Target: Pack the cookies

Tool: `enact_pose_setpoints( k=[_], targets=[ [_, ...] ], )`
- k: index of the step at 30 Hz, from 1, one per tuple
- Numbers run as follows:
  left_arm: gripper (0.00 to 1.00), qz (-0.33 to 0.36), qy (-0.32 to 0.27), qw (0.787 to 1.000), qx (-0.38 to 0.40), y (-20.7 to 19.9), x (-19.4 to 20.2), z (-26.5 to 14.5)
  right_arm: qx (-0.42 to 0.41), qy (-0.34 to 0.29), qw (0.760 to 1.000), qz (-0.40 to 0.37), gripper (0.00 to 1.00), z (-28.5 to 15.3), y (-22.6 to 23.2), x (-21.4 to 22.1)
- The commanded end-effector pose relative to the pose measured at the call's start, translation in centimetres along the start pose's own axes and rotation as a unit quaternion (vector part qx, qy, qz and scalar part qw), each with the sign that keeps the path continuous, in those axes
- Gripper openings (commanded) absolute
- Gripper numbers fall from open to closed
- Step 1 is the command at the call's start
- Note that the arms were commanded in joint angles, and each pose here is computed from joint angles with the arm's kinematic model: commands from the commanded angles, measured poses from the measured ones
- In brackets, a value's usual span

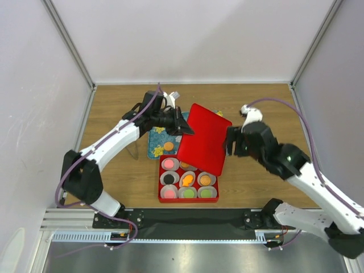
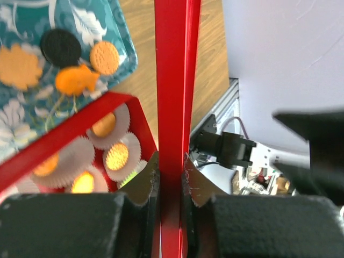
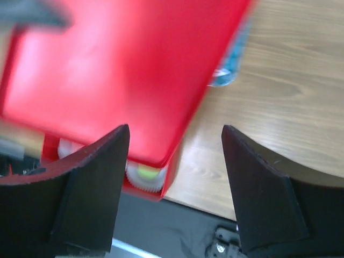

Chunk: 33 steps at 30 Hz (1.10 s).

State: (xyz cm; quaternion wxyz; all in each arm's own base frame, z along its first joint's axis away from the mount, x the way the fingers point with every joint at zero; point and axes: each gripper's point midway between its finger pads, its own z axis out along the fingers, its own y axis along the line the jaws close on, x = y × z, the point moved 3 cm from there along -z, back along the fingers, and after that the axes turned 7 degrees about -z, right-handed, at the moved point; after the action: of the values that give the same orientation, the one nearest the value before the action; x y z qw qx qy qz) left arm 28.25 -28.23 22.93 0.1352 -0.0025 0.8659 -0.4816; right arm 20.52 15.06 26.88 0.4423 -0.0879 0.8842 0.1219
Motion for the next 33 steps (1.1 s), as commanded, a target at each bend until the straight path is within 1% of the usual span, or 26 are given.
enact_pose_setpoints(
  k=[1, 2, 4, 5, 7, 8, 9, 11, 13, 16, 19, 20, 21, 23, 28, 30, 31, 33],
  targets=[
    [0.0, -0.028, -0.017, 0.999, 0.018, -1.5, 1.0, -2.1, -0.014, -0.064, 0.994, -0.083, 0.75, -2.7, 2.8, 0.5],
    [0.0, -0.029, -0.023, 0.999, 0.018, -1.7, 1.1, -2.5, 0.005, -0.08, 0.991, -0.104, 0.75, -3.1, 2.8, 0.7],
    [0.0, -0.047, -0.022, 0.999, 0.003, -1.2, 1.4, -2.7, -0.002, -0.085, 0.985, -0.152, 0.75, -3.7, 4.3, 2.2],
    [0.0, -0.053, -0.021, 0.998, 0.004, -1.3, 1.7, -2.8, -0.013, -0.103, 0.978, -0.179, 0.76, -4.6, 5.8, 2.8],
    [0.0, -0.079, -0.021, 0.997, 0.01, -1.3, 2.1, -2.9, -0.019, -0.108, 0.968, -0.226, 0.76, -5.0, 7.9, 3.9],
    [0.0, -0.083, -0.023, 0.996, 0.012, -1.5, 2.1, -3.0, -0.026, -0.127, 0.959, -0.253, 0.77, -6.1, 9.1, 4.3],
    [0.0, -0.089, -0.027, 0.996, 0.013, -1.7, 2.0, -3.2, -0.014, -0.127, 0.95, -0.285, 0.78, -5.8, 10.3, 5.1],
    [0.0, -0.093, -0.026, 0.995, 0.011, -2.0, 2.0, -3.2, 0.0, -0.135, 0.937, -0.322, 0.8, -5.9, 11.4, 5.6],
    [0.0, -0.096, -0.026, 0.995, 0.016, -2.4, 2.0, -3.3, 0.012, -0.125, 0.918, -0.375, 0.8, -4.9, 12.8, 7.3],
    [0.01, -0.094, -0.022, 0.995, 0.02, -2.9, 2.0, -3.5, 0.05, -0.114, 0.901, -0.416, 0.82, -3.3, 13.4, 8.8],
    [0.0, -0.092, -0.018, 0.995, 0.027, -3.3, 2.0, -3.6, 0.073, -0.113, 0.891, -0.434, 0.82, -2.4, 13.6, 9.3],
    [0.0, -0.093, -0.016, 0.995, 0.025, -3.2, 2.1, -3.6, 0.097, -0.119, 0.883, -0.443, 0.81, -1.9, 13.5, 9.4],
    [0.01, -0.092, -0.015, 0.995, 0.024, -3.1, 2.1, -3.6, 0.111, -0.126, 0.881, -0.442, 0.81, -2.0, 13.5, 9.0],
    [0.0, -0.093, -0.013, 0.995, 0.026, -3.1, 2.5, -3.8, 0.152, -0.136, 0.863, -0.461, 0.8, -1.6, 12.9, 8.9],
    [0.0, -0.091, -0.002, 0.995, 0.034, -2.8, 3.4, -4.0, 0.195, -0.148, 0.832, -0.497, 0.76, -0.8, 12.9, 8.6],
    [0.0, -0.086, -0.002, 0.996, 0.037, -2.9, 3.5, -4.3, 0.216, -0.163, 0.828, -0.492, 0.74, -0.6, 12.6, 8.1],
    [0.0, -0.087, 0.0, 0.995, 0.037, -2.7, 3.7, -4.2, 0.226, -0.165, 0.821, -0.498, 0.71, -0.7, 12.2, 7.8],
    [0.0, -0.087, 0.008, 0.995, 0.039, -2.6, 3.8, -3.9, 0.237, -0.167, 0.816, -0.5, 0.67, -0.5, 11.7, 7.4]
  ],
)
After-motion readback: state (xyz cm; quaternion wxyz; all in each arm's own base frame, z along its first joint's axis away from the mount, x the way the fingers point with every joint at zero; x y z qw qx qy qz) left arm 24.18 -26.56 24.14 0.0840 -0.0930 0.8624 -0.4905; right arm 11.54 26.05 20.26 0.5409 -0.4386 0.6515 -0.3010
